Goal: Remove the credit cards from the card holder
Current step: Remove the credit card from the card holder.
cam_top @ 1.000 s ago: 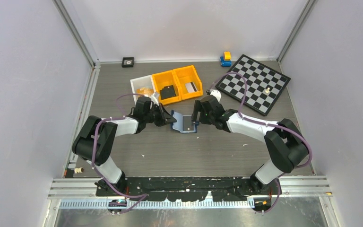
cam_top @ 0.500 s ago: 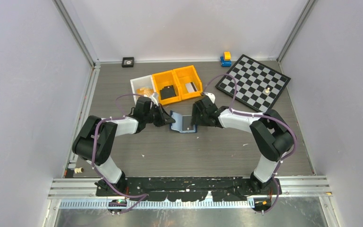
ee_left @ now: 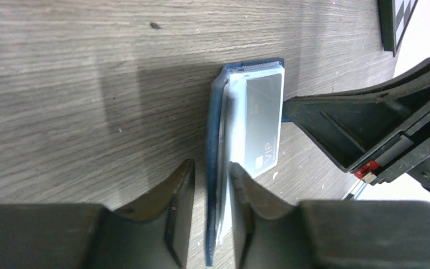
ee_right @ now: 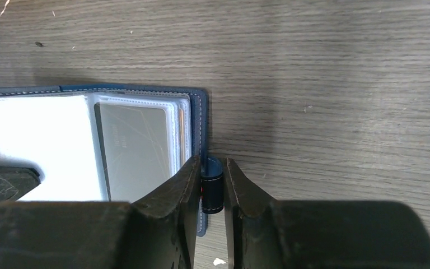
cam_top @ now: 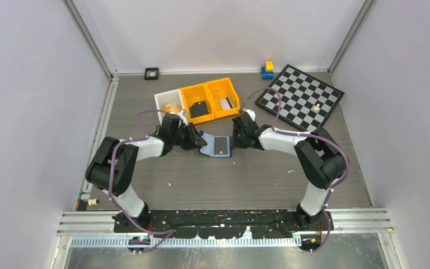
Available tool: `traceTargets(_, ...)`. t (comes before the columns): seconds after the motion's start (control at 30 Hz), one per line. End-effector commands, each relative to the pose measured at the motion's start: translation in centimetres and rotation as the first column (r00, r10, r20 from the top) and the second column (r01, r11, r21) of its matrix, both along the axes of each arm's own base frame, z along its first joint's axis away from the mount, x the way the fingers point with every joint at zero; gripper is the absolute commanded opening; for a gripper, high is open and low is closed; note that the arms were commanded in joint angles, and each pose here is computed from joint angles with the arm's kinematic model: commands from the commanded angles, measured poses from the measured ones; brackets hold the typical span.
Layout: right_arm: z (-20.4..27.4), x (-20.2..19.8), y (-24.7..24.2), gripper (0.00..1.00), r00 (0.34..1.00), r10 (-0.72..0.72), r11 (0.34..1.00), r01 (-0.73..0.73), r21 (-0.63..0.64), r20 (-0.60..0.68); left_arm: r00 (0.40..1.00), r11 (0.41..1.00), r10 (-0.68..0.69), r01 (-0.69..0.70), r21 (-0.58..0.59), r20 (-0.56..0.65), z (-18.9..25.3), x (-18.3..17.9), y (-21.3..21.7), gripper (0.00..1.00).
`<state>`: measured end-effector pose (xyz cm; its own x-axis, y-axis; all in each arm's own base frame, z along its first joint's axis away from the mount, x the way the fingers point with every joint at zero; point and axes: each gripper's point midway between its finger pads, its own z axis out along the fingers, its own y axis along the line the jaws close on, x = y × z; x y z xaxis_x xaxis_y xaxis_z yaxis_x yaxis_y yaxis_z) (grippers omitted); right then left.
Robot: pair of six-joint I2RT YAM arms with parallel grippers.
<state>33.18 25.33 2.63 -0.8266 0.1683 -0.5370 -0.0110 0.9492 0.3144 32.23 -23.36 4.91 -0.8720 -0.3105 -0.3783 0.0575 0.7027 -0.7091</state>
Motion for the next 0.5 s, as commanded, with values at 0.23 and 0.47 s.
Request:
traceTargets(0.23,2.6,0.2,2.2,0.19,0.996,0.066,0.992,-0.071,0.105,0.053,0.998,0.991,-0.068,0.065,0.117,0.017,0.2,0.0,-1.5,0.52)
traceTargets(0.47,3.1,0.1,2.4,0.19,0.995,0.072,0.990,-0.079,0.116,0.065,0.997,0.976,-0.078,0.081,0.204,-0.026,-1.3,0.0,-1.1,0.52)
